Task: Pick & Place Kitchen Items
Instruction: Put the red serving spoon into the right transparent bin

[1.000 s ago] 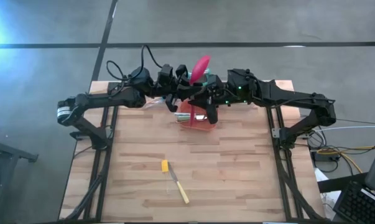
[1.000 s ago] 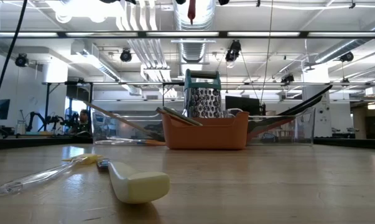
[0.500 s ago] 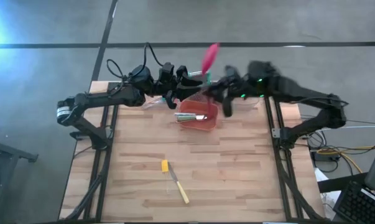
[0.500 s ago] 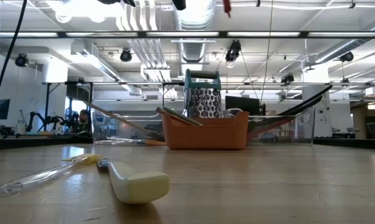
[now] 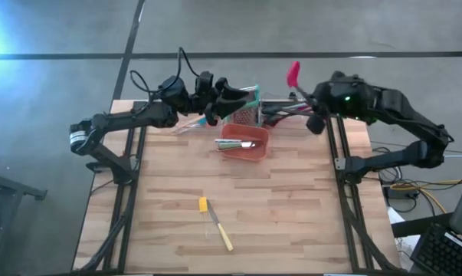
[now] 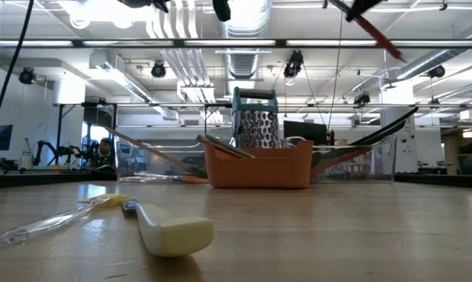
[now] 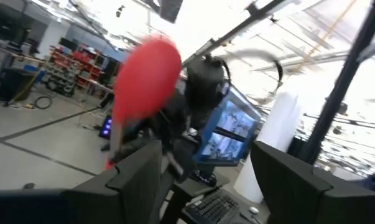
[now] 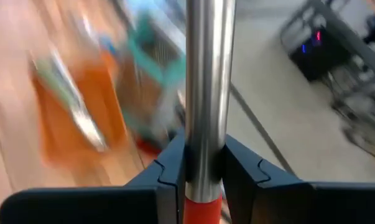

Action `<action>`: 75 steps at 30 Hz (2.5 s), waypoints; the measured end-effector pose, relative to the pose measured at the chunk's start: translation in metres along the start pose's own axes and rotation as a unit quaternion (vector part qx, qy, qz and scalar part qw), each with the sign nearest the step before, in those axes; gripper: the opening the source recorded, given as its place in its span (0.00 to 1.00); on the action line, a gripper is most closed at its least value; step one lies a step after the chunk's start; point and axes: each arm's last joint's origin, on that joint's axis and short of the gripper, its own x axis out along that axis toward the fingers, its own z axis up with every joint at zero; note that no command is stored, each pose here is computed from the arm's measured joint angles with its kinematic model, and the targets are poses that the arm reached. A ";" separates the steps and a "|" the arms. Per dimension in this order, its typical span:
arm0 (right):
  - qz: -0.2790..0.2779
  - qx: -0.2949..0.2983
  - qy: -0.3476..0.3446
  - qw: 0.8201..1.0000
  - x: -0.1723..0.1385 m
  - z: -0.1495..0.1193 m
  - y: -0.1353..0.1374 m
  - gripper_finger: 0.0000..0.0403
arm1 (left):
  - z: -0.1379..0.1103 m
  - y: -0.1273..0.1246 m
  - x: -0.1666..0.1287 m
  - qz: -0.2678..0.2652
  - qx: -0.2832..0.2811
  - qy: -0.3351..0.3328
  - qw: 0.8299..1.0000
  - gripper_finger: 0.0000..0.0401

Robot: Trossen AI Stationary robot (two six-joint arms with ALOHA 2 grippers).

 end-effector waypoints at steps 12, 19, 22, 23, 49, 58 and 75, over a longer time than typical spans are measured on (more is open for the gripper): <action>-0.022 -0.184 0.225 0.957 0.062 -0.016 -0.026 0.15 | -0.005 0.005 -0.002 0.044 -0.033 0.020 0.998 0.63; 0.005 -0.253 0.308 0.917 0.109 -0.021 -0.040 0.15 | -0.009 0.006 -0.003 0.060 -0.064 0.041 0.995 0.63; 0.009 -0.255 0.327 0.910 0.124 -0.024 -0.046 0.15 | -0.009 0.006 -0.003 0.060 -0.064 0.041 0.995 0.63; 0.007 -0.257 0.327 0.910 0.127 -0.023 -0.047 0.15 | -0.009 0.006 -0.003 0.060 -0.064 0.041 0.995 0.63; 0.070 -0.318 0.478 0.816 0.226 -0.062 -0.052 0.15 | -0.004 0.014 -0.007 0.070 -0.073 0.039 0.994 0.63; 0.073 -0.277 0.523 0.803 0.246 -0.078 -0.050 0.15 | -0.006 0.015 -0.007 0.072 -0.065 0.046 0.994 0.63; 0.107 -0.223 0.497 0.832 0.248 -0.078 -0.043 0.25 | -0.005 0.016 -0.008 0.073 -0.046 0.046 0.995 0.63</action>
